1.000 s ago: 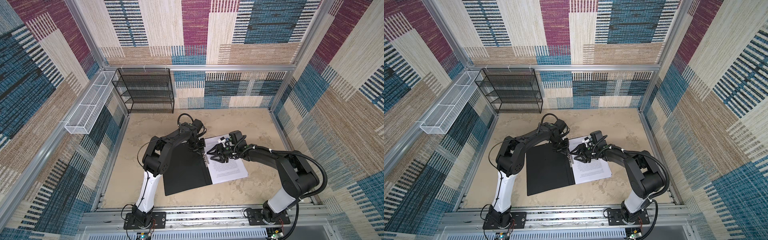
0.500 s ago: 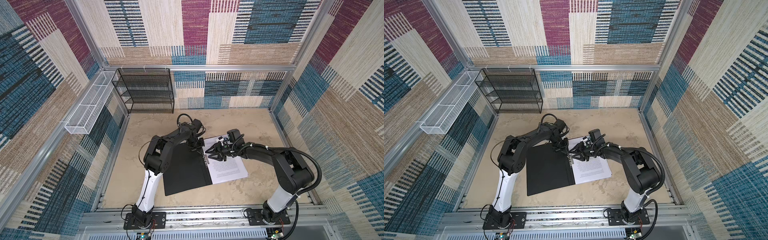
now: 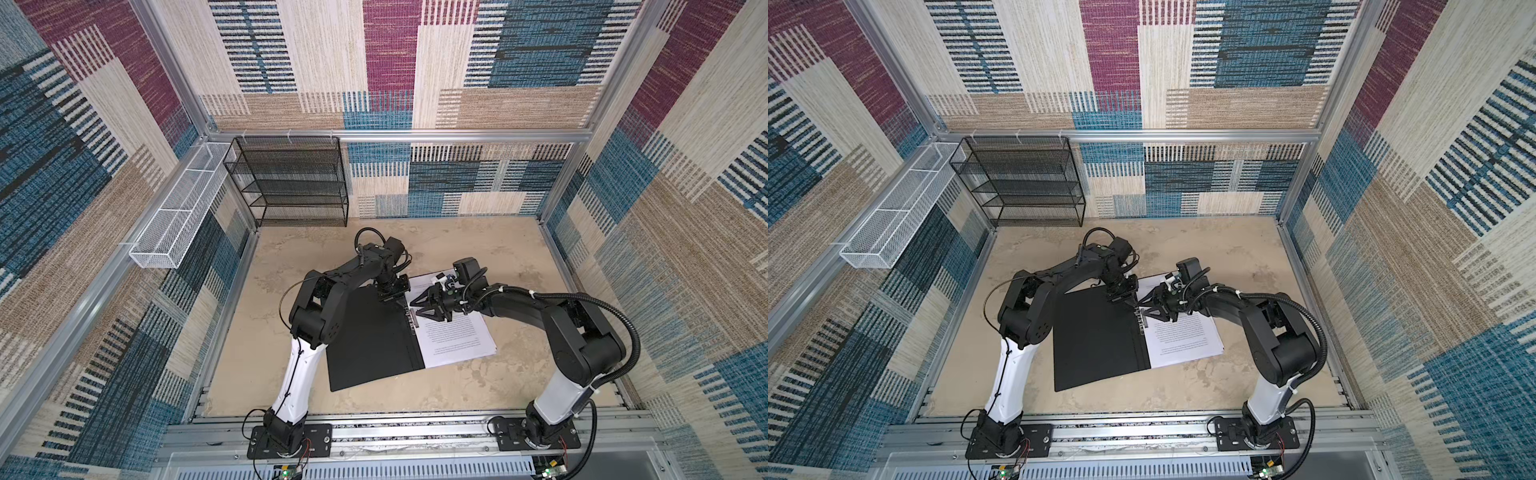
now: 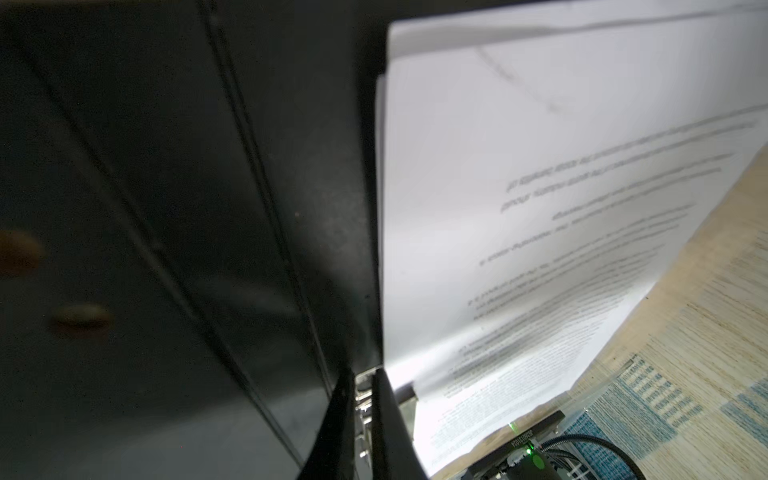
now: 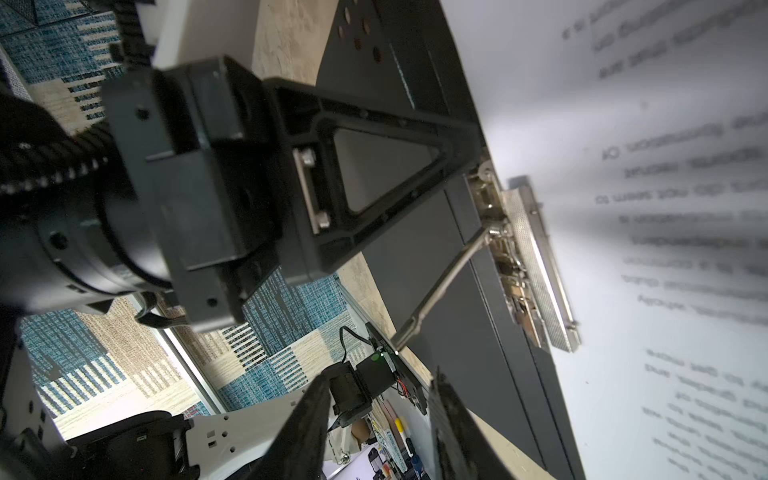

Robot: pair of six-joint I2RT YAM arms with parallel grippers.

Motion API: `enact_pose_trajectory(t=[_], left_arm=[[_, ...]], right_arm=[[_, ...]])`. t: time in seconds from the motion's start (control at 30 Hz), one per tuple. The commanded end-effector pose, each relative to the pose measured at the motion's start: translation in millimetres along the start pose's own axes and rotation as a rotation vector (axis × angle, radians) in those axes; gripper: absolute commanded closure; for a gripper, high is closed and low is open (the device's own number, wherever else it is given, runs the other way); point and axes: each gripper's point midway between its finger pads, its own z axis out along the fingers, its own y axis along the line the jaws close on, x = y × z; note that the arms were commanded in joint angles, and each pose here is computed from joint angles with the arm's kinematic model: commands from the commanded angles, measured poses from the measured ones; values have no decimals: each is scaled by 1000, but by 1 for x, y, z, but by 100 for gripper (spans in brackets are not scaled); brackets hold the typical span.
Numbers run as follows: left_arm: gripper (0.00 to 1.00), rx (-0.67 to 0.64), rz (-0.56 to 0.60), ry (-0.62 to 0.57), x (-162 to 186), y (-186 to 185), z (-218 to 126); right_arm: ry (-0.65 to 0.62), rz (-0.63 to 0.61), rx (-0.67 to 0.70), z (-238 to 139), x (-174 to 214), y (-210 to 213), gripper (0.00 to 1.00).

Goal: Put the files into the folder

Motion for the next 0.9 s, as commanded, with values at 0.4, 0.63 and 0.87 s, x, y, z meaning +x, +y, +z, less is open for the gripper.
enact_pose_trajectory(t=[0.4,0.63,0.87], left_arm=[[100,-27,-16,29,7,6,6],[100,-36,-22,32,7,9,10],[100,-44,-26,33,8,12,10]], right_arm=[[23,21,39,4,0,-9,58],[68,68,59,12,-2,-15,59],[83,79,53,17,-10,-9,61]])
